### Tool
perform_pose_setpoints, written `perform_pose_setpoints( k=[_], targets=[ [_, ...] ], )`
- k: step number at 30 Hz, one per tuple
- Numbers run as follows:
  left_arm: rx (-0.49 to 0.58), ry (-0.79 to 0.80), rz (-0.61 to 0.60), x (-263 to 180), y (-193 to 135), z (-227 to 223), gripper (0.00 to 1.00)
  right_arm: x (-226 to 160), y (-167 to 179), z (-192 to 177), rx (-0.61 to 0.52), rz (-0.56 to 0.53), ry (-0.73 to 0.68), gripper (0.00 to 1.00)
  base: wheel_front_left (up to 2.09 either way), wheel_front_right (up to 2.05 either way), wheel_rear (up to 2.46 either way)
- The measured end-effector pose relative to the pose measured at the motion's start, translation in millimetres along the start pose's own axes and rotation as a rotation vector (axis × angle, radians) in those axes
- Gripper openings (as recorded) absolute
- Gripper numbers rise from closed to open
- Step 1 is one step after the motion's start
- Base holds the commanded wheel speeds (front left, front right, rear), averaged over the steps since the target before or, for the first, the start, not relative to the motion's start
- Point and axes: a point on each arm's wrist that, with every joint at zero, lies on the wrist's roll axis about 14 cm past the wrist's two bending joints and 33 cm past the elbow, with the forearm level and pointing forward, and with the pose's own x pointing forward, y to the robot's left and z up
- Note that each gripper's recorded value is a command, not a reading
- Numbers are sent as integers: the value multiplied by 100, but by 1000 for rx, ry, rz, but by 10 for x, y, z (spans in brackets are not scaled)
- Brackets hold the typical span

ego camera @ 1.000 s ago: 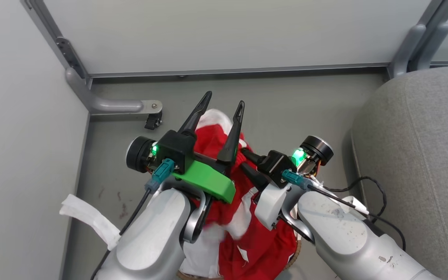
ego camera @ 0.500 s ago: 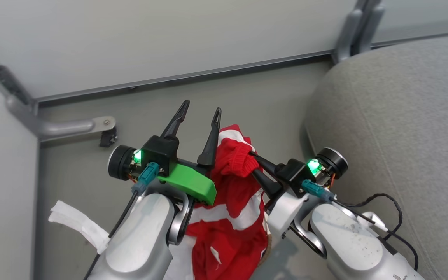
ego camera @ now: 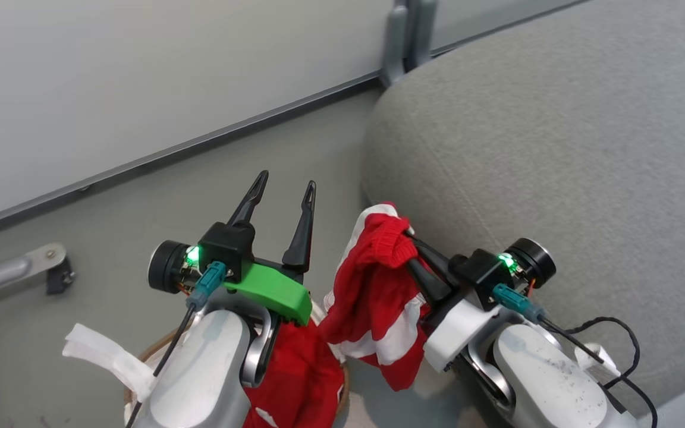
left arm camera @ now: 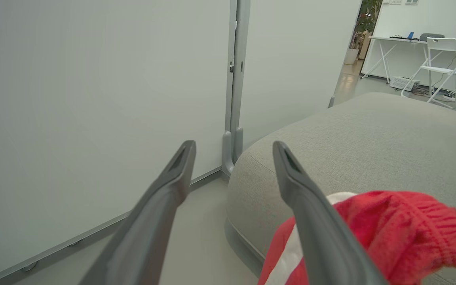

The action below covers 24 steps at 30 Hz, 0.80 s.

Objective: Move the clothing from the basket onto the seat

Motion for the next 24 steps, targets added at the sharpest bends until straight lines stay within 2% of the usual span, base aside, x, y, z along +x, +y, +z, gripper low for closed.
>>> perform_pose_setpoints(
  k=[1, 9, 16, 24],
  targets=[
    [-6, 6, -28, 49, -99, -35, 100, -105, -126, 14, -3, -47, -1, 0, 0, 0, 0],
    [-28, 27, -151, 182, -517, -145, 100, -502, -620, 115, -42, -220, -13, 0, 0, 0, 0],
    [-43, 49, -187, 237, -588, -273, 100, -612, -930, 164, -91, -302, -9, 0, 0, 0, 0],
    [-44, 74, -186, 281, -453, -473, 100, -308, -1576, 735, -351, -321, -68, 0, 0, 0, 0]
  ],
)
